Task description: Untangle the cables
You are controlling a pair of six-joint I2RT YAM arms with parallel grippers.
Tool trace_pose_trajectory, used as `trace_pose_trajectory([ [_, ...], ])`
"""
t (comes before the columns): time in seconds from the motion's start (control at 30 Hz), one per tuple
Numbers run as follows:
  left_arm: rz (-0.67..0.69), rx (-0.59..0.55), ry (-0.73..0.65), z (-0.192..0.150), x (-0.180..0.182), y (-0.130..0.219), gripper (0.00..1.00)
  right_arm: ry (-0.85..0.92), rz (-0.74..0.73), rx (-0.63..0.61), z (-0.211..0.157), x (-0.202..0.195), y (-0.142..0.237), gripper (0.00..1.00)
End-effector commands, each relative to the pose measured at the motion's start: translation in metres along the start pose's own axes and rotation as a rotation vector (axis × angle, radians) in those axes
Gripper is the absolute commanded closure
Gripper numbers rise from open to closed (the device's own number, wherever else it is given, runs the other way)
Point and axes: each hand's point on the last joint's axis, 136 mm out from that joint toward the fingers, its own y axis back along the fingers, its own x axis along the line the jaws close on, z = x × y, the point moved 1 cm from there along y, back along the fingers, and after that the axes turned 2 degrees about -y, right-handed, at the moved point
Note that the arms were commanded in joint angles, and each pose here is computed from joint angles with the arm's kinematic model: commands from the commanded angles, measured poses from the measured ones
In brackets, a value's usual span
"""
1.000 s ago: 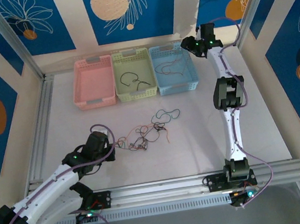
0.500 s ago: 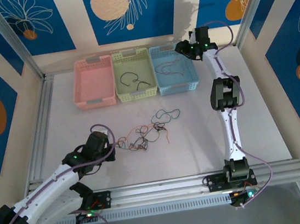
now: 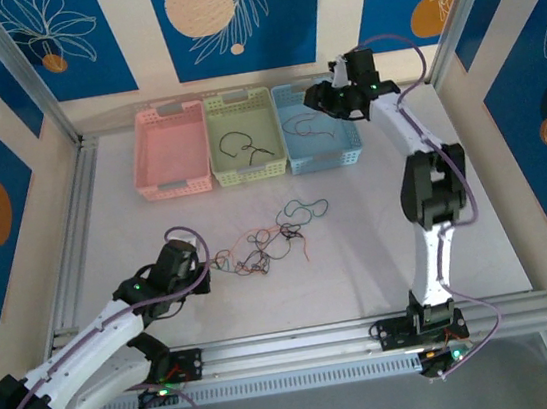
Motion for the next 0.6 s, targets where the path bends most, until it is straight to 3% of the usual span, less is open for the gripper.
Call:
trace_pose_trajectory([
  [0.0,-0.011,-0.010,-0.014,0.001,0.000,0.000,1.00,0.126,0.044,-0.062,-0.025,0.042,0.035,0.57],
  [0.17,-0.011,-0.016,-0.014,0.001,0.001,0.001,1.00,0.161,0.056,0.062,-0.101,0.052,0.036,0.57],
  [0.37,-0.018,-0.024,-0.014,0.002,0.000,0.002,1.00,0.192,0.035,0.238,-0.192,0.058,0.006,0.57],
  [0.57,-0.023,-0.027,-0.013,0.001,0.000,0.003,1.00,0.137,-0.069,0.338,-0.243,0.034,-0.017,0.56],
])
